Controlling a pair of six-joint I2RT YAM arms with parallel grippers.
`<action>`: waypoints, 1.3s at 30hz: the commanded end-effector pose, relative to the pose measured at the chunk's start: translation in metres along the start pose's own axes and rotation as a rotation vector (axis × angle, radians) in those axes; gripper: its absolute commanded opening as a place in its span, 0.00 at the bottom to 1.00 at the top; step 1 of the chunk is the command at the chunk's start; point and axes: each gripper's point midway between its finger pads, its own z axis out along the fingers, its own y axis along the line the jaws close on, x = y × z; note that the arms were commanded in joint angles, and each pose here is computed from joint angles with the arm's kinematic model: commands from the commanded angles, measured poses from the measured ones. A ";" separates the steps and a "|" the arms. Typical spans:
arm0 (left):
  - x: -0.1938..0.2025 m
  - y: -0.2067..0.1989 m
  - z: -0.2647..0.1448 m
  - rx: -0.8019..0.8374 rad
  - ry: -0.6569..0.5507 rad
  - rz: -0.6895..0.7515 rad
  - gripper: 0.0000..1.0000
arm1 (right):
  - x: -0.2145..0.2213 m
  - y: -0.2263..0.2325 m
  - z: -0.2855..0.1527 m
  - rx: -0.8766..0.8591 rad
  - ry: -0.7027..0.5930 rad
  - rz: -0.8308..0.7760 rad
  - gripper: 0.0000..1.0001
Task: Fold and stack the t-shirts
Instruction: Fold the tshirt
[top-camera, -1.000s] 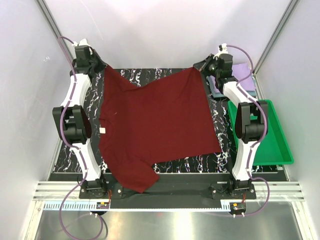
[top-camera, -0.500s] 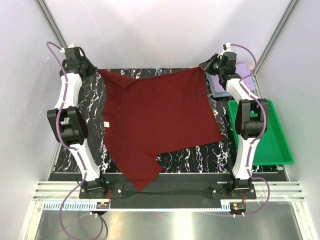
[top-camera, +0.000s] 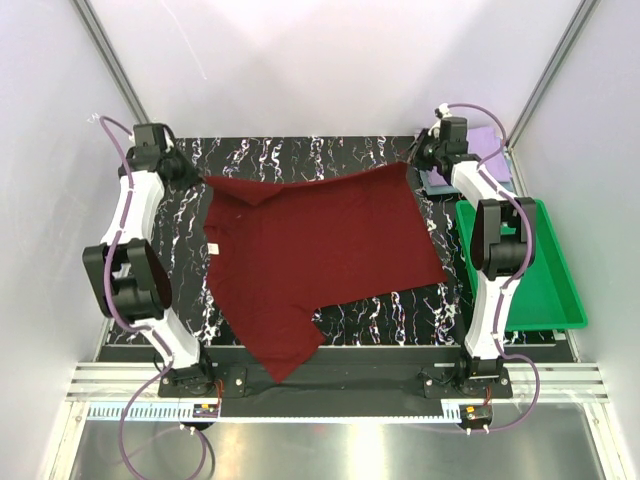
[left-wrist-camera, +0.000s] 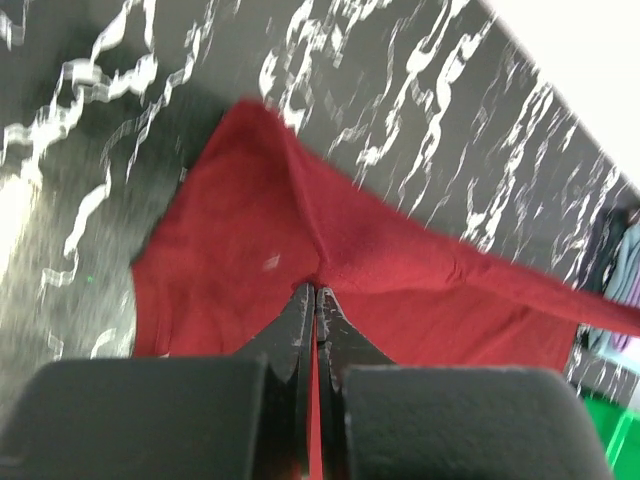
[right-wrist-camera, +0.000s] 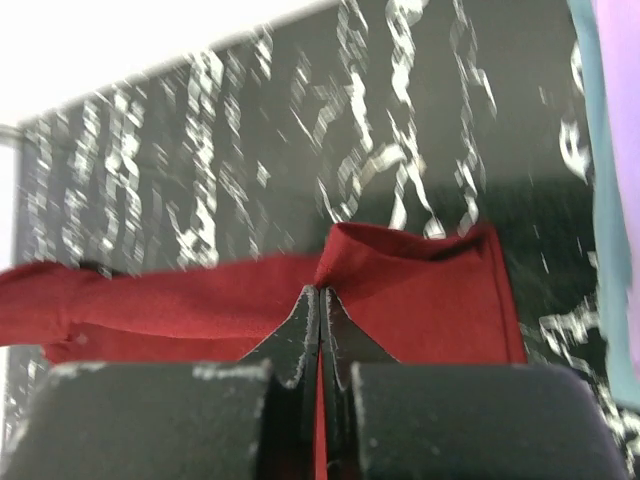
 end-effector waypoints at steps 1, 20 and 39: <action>0.010 -0.001 -0.027 0.012 0.007 -0.005 0.00 | -0.004 0.000 -0.025 0.037 0.000 -0.056 0.00; 0.121 0.069 -0.023 -0.102 0.199 -0.068 0.00 | 0.053 -0.032 -0.045 0.117 0.109 -0.024 0.00; 0.138 0.071 -0.054 -0.080 0.168 -0.100 0.00 | 0.048 -0.038 -0.053 0.184 0.100 -0.025 0.00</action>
